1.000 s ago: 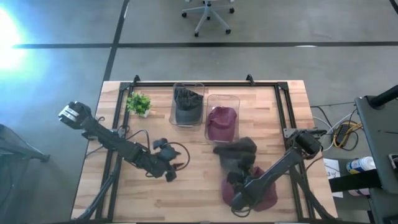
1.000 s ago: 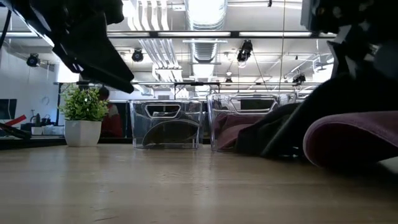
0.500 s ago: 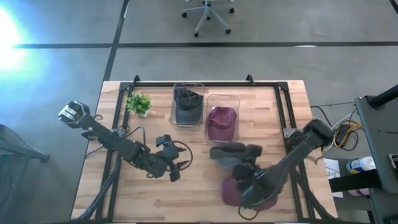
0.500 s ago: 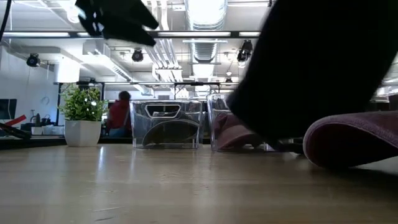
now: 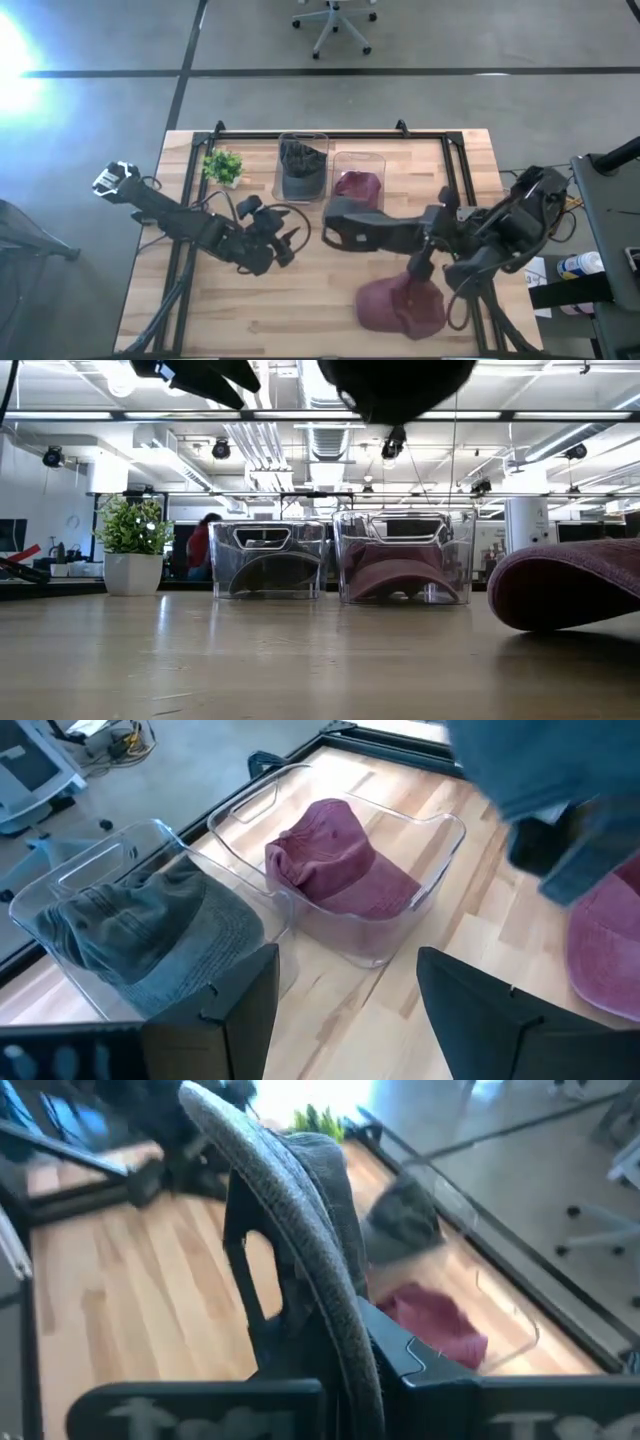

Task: Pick & Place hat
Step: Put the black cap into the left transparent bin

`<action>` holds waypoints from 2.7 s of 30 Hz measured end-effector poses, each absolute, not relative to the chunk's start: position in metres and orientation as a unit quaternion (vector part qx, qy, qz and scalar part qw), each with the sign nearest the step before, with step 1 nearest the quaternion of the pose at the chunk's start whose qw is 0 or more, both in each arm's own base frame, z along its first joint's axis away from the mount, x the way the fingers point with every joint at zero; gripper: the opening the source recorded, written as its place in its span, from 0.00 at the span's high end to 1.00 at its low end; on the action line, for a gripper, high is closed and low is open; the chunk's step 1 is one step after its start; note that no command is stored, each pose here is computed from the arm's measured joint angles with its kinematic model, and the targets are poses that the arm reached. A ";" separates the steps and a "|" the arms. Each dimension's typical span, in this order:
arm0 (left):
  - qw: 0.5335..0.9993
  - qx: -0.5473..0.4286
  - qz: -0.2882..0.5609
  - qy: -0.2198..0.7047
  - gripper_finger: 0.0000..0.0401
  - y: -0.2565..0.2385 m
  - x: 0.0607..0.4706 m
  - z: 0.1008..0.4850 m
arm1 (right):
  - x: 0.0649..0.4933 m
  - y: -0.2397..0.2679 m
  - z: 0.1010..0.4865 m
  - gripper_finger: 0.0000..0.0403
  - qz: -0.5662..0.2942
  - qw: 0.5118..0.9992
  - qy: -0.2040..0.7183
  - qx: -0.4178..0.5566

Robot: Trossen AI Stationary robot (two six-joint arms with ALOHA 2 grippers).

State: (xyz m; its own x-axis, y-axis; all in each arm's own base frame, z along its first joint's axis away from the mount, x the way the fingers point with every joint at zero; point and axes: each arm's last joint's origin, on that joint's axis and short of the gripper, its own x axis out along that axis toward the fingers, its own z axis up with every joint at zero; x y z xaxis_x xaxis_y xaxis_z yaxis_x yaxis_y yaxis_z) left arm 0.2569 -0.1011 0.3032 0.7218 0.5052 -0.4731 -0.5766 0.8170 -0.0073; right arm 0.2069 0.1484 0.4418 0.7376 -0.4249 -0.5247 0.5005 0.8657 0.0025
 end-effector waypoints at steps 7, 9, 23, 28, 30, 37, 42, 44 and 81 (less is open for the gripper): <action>0.934 -0.117 0.281 0.185 0.42 -0.104 0.265 0.311 | 0.204 0.144 0.463 0.97 -0.258 0.939 0.212 0.079; 0.940 -0.114 0.271 0.171 0.42 -0.106 0.268 0.314 | 0.207 0.145 0.465 0.97 -0.254 0.942 0.202 0.088; 0.962 -0.096 0.238 0.093 0.42 -0.108 0.281 0.335 | 0.217 0.154 0.478 0.97 -0.219 0.953 0.150 0.148; 0.974 -0.104 0.199 0.029 0.42 -0.111 0.286 0.353 | 0.221 0.154 0.478 0.97 -0.220 0.952 0.146 0.154; 0.975 -0.103 0.195 0.009 0.42 -0.111 0.286 0.358 | 0.227 0.155 0.474 0.97 -0.224 0.951 0.149 0.151; 0.975 -0.101 0.200 -0.001 0.42 -0.107 0.288 0.361 | 0.260 0.156 0.455 0.97 -0.229 0.947 0.185 0.131; 0.974 -0.103 0.202 -0.002 0.42 -0.106 0.288 0.361 | 0.288 0.150 0.436 0.97 -0.253 0.938 0.215 0.103; 0.974 -0.102 0.204 0.000 0.42 -0.106 0.288 0.360 | 0.299 0.148 0.429 0.97 -0.259 0.935 0.221 0.098; 0.956 0.006 0.250 0.156 0.42 -0.109 0.273 0.312 | 0.376 0.136 0.406 0.97 -0.165 0.933 0.133 0.290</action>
State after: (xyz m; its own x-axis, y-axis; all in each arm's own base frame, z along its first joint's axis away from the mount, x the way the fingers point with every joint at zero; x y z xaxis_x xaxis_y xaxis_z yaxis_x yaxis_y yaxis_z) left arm 0.2731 -0.1090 0.3122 0.8264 0.4801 -0.2943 -0.4764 0.8747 0.0894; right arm 0.3756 0.1364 0.4060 0.9100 -0.2312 -0.3442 0.3857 0.7768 0.4978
